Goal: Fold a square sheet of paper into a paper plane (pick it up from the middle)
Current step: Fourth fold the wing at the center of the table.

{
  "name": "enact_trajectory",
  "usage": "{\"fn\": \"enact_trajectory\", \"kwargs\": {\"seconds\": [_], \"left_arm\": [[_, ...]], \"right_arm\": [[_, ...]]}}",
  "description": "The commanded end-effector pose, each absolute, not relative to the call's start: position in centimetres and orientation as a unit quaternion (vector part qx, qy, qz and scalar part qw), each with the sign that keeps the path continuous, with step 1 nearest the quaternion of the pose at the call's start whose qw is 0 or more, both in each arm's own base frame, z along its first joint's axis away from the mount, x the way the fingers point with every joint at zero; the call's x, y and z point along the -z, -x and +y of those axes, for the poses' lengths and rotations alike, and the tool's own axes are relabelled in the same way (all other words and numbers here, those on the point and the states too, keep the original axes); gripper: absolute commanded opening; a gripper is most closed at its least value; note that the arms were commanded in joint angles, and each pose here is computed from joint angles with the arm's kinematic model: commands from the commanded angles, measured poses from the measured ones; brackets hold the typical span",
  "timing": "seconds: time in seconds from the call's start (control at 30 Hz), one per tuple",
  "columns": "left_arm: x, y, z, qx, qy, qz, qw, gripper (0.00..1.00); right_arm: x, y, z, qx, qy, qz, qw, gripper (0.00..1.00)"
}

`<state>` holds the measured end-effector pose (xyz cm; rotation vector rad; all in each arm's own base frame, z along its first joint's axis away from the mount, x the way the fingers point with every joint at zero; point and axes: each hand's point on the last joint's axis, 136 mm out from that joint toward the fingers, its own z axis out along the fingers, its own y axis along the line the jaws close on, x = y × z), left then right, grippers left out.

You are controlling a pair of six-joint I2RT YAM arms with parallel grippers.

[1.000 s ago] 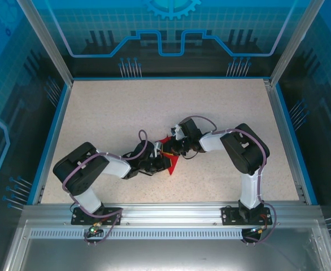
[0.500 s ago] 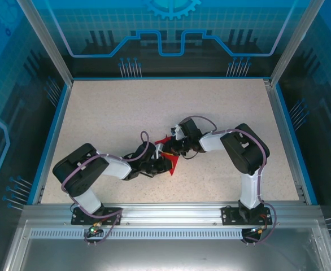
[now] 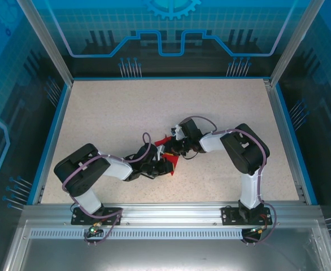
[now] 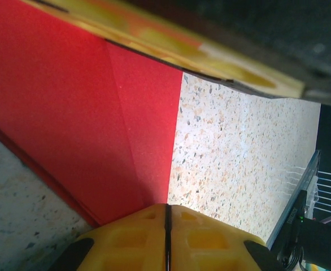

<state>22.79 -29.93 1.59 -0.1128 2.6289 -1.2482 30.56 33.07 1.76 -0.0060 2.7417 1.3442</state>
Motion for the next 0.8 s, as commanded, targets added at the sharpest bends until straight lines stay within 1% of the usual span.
{"fn": "enact_trajectory", "kwargs": {"seconds": [0.0, 0.27, 0.5, 0.77], "left_arm": [[2.6, -17.9, -28.7, 0.37, 0.035, 0.928, 0.013, 0.09], [3.0, -16.8, -28.2, 0.354, 0.02, 0.935, 0.0, 0.06], [2.3, -16.1, -28.2, 0.343, -0.014, 0.939, -0.006, 0.06], [1.7, -15.2, -28.1, 0.347, -0.025, 0.937, -0.014, 0.06]], "right_arm": [[2.7, -28.7, 30.5, -0.378, -0.036, 0.925, 0.003, 0.17], [3.0, -28.6, 30.4, -0.375, -0.038, 0.926, 0.001, 0.17], [3.0, -28.7, 30.4, -0.373, -0.039, 0.927, 0.0, 0.17], [3.1, -28.6, 30.3, -0.372, -0.04, 0.927, 0.0, 0.17]]}}
